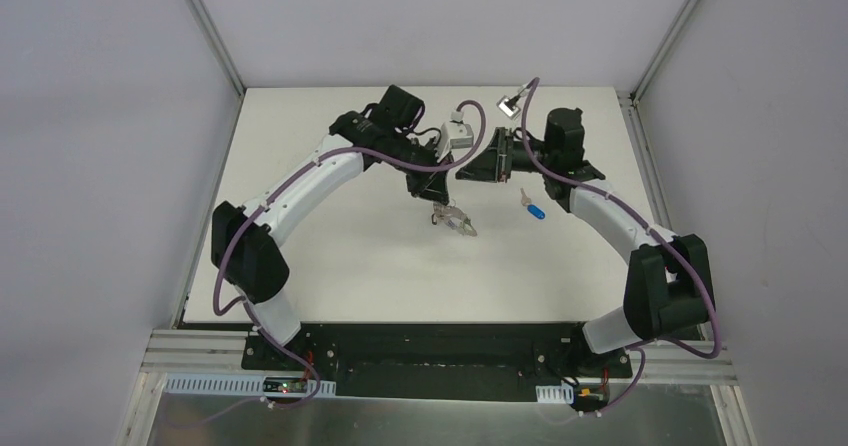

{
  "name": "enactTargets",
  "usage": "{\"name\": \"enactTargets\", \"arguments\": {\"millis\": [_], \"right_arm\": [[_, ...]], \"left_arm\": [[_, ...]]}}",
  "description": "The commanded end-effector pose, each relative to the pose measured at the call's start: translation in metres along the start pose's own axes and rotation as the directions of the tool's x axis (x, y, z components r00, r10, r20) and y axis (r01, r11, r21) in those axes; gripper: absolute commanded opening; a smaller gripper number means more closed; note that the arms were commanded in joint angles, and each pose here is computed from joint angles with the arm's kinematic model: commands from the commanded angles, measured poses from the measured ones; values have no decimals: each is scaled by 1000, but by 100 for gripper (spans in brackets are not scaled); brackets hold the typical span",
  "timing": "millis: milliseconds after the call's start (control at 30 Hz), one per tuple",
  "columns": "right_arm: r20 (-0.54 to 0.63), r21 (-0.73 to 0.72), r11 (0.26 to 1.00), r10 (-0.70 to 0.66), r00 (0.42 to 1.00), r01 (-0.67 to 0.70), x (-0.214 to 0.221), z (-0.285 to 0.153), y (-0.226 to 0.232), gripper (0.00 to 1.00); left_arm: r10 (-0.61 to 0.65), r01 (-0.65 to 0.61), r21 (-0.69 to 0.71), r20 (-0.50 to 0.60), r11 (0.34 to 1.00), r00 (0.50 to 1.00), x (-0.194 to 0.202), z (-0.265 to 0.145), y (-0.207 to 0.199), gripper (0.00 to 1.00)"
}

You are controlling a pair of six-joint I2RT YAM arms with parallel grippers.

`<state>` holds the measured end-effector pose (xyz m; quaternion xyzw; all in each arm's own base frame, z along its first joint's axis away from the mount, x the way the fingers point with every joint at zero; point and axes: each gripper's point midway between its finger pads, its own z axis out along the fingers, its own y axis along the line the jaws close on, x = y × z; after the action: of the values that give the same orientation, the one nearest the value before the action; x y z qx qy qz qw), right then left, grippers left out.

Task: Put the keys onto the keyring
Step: Adjust the keyring.

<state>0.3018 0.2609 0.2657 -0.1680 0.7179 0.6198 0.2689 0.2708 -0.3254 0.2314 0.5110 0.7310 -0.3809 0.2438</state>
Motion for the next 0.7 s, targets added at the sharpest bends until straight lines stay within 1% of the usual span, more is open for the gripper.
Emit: {"name": "enactTargets", "arguments": {"millis": [0,267,467,667], "right_arm": [[-103,-100,984,-155,983,145,32,8,13,34],[-185,-147,975,-192,964,166,67,5,16,33],[-239,-140,960,-270,933,242,86,10,12,33],[-246,-130,959,-278,928,253,87,13,9,19]], "left_arm": [[169,-175,30,135,984,976,-20,-13,-25,0],[233,-241,28,168,970,958,-9,-10,-28,0],[219,-230,51,169,972,961,-8,-7,-29,0],[203,-217,72,172,973,964,-6,-4,-30,0]]}}
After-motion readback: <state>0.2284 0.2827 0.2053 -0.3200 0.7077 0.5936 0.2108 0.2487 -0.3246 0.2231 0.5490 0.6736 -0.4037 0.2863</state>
